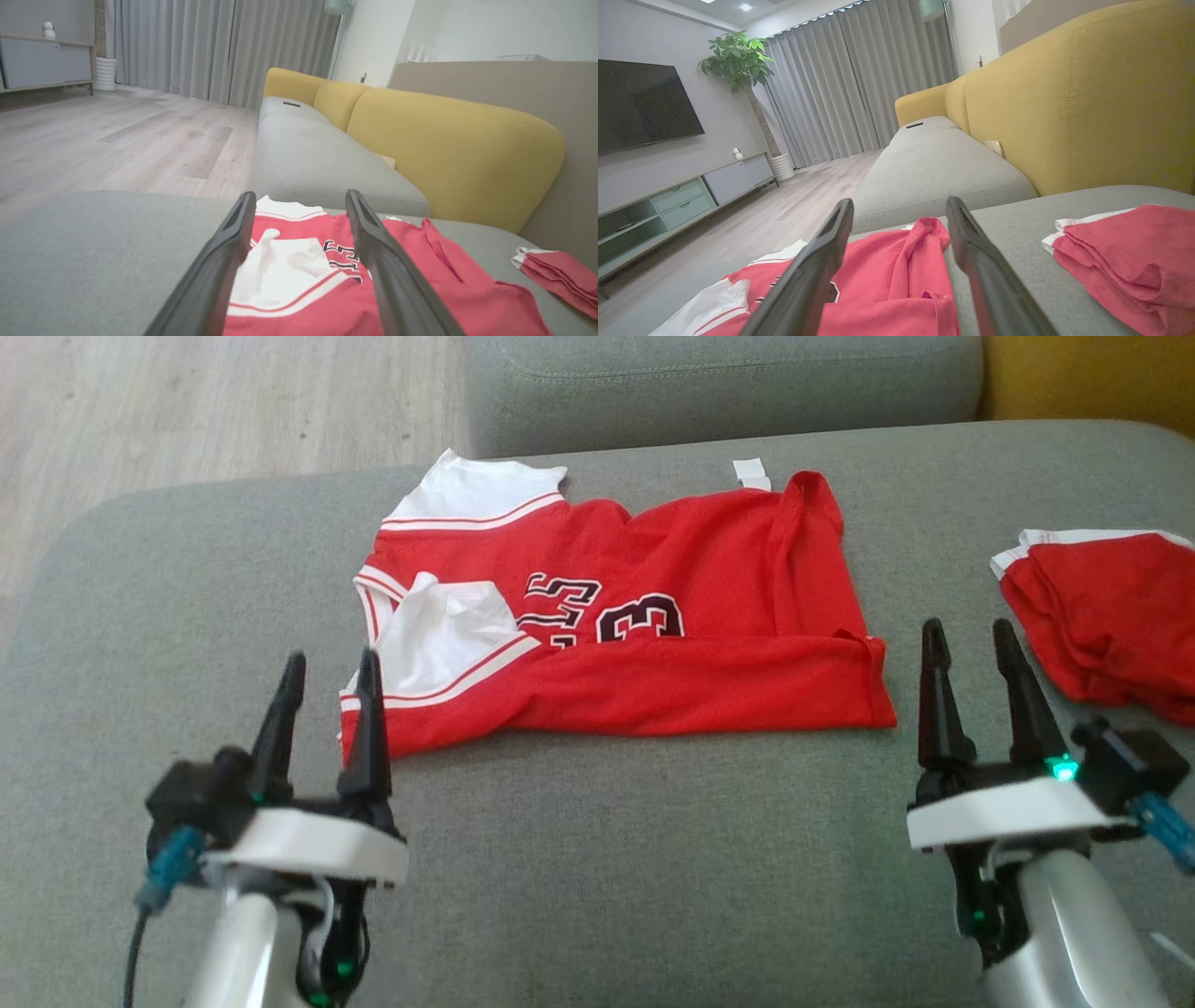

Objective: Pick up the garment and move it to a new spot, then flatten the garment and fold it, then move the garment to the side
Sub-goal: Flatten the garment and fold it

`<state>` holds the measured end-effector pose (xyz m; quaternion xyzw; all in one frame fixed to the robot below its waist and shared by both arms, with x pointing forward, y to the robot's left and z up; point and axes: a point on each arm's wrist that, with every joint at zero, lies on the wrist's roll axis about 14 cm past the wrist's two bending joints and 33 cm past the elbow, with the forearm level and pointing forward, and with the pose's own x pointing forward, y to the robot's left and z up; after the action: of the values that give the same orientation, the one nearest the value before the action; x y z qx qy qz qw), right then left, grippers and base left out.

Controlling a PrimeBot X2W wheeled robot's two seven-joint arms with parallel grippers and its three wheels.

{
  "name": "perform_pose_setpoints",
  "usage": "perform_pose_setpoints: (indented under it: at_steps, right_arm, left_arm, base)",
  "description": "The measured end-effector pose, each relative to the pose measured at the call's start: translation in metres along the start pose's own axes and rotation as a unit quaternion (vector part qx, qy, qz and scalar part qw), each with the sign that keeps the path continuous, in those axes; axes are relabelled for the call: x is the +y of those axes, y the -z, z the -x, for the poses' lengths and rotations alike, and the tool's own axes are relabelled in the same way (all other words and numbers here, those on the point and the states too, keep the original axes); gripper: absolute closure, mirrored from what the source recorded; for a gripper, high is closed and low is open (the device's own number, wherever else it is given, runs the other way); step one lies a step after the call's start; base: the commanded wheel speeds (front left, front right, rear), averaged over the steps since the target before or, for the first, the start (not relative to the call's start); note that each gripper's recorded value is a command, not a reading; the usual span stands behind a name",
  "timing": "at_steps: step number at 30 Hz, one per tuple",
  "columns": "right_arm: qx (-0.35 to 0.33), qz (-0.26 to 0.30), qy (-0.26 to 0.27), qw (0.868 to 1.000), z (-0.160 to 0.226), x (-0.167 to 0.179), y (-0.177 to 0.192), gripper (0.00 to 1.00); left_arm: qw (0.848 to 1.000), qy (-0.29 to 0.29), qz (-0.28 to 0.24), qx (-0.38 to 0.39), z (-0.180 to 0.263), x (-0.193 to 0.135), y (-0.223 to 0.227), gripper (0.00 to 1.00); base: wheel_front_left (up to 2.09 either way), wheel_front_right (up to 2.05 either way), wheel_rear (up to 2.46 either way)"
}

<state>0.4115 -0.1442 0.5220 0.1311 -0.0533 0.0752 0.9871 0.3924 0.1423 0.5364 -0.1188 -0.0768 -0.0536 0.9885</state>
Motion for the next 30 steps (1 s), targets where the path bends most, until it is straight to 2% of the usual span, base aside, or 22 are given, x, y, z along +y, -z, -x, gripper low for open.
perform_pose_setpoints:
  at_steps: [7, 15, 22, 30]
  right_arm:
    - [0.013, -0.009, 0.012, 1.0, 0.013, -0.005, 0.01, 0.0]
    - [0.016, -0.005, 0.017, 1.0, 0.01, -0.009, 0.014, 0.0]
    - [0.032, -0.009, 0.024, 0.999, 0.007, -0.015, 0.027, 0.0]
    - [0.034, -0.015, 0.028, 0.999, -0.003, -0.019, 0.031, 0.0]
  left_arm:
    - [0.999, -0.016, 0.0, 0.035, 0.013, 0.008, 0.022, 0.0]
    - [0.997, -0.036, 0.0, 0.066, 0.012, 0.015, 0.043, 0.0]
    - [0.985, -0.074, -0.044, 0.147, 0.007, 0.035, 0.095, 0.0]
    - [0.97, -0.086, -0.071, 0.214, -0.006, 0.05, 0.134, 0.0]
  base:
    - [0.0, 0.0, 0.0]
    - [0.0, 0.0, 0.0]
    - [0.0, 0.0, 0.0]
    - [0.0, 0.0, 0.0]
